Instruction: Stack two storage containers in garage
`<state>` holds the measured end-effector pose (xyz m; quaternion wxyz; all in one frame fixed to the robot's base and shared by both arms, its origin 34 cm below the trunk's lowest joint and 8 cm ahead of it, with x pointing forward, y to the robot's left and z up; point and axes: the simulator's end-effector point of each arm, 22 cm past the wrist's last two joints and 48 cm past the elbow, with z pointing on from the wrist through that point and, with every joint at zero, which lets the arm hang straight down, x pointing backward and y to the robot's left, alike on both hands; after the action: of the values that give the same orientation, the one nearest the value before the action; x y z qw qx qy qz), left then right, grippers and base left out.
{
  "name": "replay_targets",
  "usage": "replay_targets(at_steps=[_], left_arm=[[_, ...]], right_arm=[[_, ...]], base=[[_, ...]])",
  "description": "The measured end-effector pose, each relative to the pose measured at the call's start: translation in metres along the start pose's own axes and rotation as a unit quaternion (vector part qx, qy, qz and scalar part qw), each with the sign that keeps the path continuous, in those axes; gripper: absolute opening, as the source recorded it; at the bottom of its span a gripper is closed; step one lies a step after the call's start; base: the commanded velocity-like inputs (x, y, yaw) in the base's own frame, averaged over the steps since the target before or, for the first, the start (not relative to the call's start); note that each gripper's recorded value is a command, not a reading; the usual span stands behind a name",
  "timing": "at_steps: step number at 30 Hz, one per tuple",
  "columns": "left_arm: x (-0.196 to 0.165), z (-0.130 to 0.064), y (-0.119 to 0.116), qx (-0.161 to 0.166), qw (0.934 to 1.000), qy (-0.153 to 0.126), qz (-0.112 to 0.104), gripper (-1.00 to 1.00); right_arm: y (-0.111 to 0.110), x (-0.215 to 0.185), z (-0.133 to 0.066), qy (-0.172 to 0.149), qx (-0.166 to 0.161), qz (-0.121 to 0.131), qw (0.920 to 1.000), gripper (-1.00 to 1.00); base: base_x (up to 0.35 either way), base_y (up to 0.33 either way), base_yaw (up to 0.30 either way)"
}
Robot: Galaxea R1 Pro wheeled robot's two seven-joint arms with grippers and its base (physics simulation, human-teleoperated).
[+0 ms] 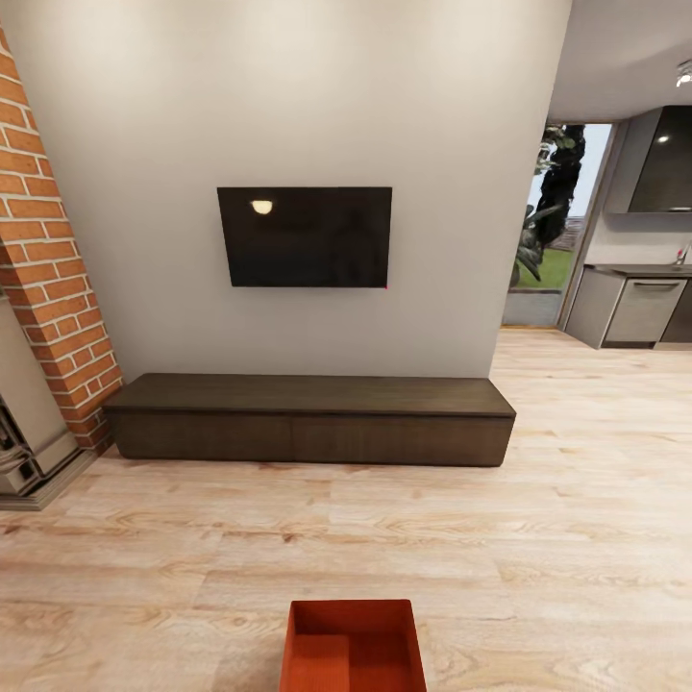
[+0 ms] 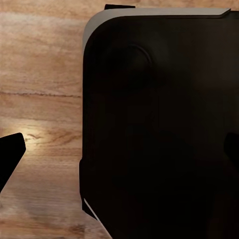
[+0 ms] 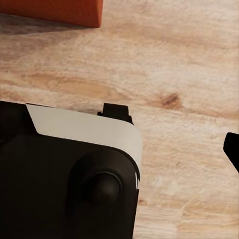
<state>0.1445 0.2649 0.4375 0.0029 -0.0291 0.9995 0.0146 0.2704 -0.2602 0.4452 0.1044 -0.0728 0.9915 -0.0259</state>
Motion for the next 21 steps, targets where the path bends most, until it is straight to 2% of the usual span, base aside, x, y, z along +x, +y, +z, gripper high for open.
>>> replay_targets(at_steps=[14, 18, 20, 21], left_arm=[[-0.002, 0.0, -0.002, 0.001, 1.0, -0.002, 0.002, 1.0], [-0.062, -0.004, -0.016, 0.009, 0.9984, -0.056, 0.003, 1.0], [-0.123, -0.016, -0.019, 0.007, 0.9956, -0.093, 0.003, 1.0], [-0.139, -0.022, -0.019, 0.007, 0.9948, -0.102, 0.003, 1.0]], right_arm=[[0.0, -0.001, 0.0, -0.003, 0.0, -0.004, 1.0, 1.0], [0.006, -0.016, 0.001, -0.017, -0.009, -0.005, 0.9998, 1.0], [0.027, -0.078, -0.003, -0.078, -0.032, 0.0, 0.9964, 1.0], [0.032, -0.093, -0.005, -0.09, -0.036, 0.003, 0.9953, 1.0]], base=[[0.0, 0.0, 0.0], [0.0, 0.0, 0.0], [0.0, 0.0, 0.0], [0.0, 0.0, 0.0]])
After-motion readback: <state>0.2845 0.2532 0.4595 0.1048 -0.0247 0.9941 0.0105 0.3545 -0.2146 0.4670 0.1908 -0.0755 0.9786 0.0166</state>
